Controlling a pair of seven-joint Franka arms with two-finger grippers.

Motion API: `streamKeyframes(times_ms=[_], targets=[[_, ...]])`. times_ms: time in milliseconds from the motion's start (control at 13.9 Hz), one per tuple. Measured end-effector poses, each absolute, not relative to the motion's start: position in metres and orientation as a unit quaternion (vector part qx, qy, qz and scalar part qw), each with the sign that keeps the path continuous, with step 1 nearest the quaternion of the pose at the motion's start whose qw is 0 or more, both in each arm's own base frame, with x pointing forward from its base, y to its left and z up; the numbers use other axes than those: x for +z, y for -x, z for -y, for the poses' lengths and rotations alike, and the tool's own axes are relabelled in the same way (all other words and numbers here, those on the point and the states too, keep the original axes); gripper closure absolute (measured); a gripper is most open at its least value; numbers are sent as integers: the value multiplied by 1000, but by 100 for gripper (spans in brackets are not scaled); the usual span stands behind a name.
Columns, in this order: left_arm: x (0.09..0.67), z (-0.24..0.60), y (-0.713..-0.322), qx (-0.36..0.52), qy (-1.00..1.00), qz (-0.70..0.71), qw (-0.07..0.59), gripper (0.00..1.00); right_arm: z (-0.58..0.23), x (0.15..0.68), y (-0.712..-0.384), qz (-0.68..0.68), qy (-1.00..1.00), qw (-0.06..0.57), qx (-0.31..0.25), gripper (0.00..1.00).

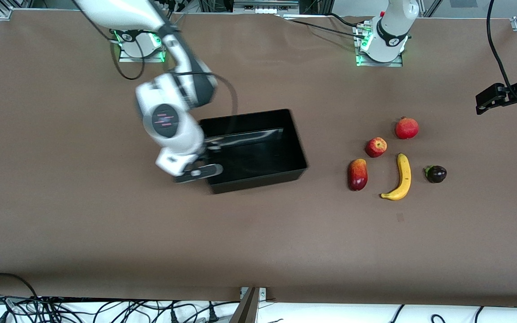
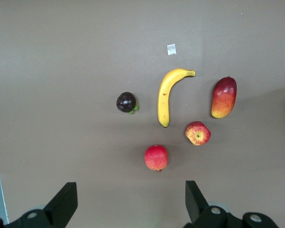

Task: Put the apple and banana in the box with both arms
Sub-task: 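Slide the black box with the right gripper toward the fruit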

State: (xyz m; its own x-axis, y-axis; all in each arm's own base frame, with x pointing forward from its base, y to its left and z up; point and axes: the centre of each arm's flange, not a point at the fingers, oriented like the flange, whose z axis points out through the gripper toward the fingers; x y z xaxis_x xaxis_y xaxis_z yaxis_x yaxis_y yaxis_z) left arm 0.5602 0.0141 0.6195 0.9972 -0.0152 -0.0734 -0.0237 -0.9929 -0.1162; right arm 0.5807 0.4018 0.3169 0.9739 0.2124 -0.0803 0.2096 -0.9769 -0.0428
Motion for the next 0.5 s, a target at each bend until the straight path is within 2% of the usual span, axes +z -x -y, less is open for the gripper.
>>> streamKeyframes(times_ms=[215,503], targets=[[616,-13,-562,40,997,-11,58,0,-470,286,-567,89,995,36,34,94],[578,3,-574,76,995,-25,51,0,-502,263,-560,72,996,56,14,94]])
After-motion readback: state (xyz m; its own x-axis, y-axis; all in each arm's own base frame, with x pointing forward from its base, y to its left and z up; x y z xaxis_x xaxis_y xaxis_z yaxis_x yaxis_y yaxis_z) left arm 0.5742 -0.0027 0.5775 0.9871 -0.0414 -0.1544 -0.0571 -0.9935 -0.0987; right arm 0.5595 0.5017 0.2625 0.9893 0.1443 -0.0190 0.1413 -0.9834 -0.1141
